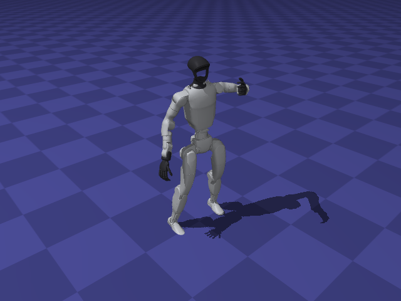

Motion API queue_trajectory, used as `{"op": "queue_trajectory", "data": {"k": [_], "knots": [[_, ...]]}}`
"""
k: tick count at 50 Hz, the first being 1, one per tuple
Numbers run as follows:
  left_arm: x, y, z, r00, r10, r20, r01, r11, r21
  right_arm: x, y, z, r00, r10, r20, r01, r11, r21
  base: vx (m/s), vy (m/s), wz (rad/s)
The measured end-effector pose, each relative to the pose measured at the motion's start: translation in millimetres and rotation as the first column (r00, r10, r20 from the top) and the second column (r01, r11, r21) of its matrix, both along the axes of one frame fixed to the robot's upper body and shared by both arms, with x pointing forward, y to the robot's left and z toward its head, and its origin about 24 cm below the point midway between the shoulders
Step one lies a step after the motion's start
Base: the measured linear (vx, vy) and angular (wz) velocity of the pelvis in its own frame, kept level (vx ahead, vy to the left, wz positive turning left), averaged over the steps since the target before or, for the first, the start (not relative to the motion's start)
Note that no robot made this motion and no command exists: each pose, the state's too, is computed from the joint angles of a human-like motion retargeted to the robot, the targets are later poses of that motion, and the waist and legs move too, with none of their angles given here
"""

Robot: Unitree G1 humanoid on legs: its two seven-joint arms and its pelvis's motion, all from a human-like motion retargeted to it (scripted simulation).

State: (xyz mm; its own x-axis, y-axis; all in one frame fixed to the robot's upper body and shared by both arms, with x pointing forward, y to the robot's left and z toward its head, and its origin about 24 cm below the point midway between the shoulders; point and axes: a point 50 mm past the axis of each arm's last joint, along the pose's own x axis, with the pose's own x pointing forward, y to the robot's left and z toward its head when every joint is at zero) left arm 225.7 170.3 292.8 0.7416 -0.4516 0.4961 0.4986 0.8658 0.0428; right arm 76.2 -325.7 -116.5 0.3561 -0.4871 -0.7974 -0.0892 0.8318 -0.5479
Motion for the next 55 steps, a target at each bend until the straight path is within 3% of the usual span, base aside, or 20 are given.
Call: {"op": "queue_trajectory", "data": {"k": [17, 26, 33, 39, 45, 50, 55], "knots": [[9.8, -4.6, -2.7, 1.000, -0.003, 0.004, 0.003, 0.999, 0.043, -20.7, 9.9, -9.7, 0.998, 0.010, -0.067, -0.008, 1.000, 0.024, 0.00, 0.00, 0.00], [67.0, 1.3, 9.4, 0.978, 0.206, 0.019, -0.207, 0.978, 0.040, -33.1, 7.5, -12.8, 0.993, 0.004, -0.116, -0.004, 1.000, 0.003, 0.00, 0.00, 0.00], [131.3, 16.9, 9.9, 0.922, 0.380, -0.075, -0.369, 0.920, 0.127, -18.3, 5.0, -10.5, 0.995, 0.034, -0.089, -0.032, 0.999, 0.018, 0.00, 0.00, 0.00], [171.0, 58.4, -3.0, 0.759, 0.629, -0.167, -0.586, 0.772, 0.246, 0.6, 1.5, -6.0, 0.997, 0.055, -0.045, -0.054, 0.998, 0.025, 0.00, 0.00, 0.00], [178.9, 119.5, -23.7, 0.394, 0.876, -0.278, -0.789, 0.478, 0.387, 13.1, -0.1, -3.1, 0.994, 0.098, -0.037, -0.097, 0.995, 0.030, 0.00, 0.00, -0.06], [163.4, 152.7, -29.7, 0.173, 0.912, -0.373, -0.850, 0.330, 0.411, 19.4, -0.7, -1.4, 0.994, 0.108, -0.012, -0.107, 0.994, 0.011, 0.00, -0.01, -0.24], [160.4, 160.1, -34.9, 0.183, 0.892, -0.413, -0.858, 0.350, 0.376, 14.7, -0.6, -3.8, 0.996, 0.081, -0.029, -0.081, 0.997, 0.019, 0.00, 0.01, -0.23]]}}
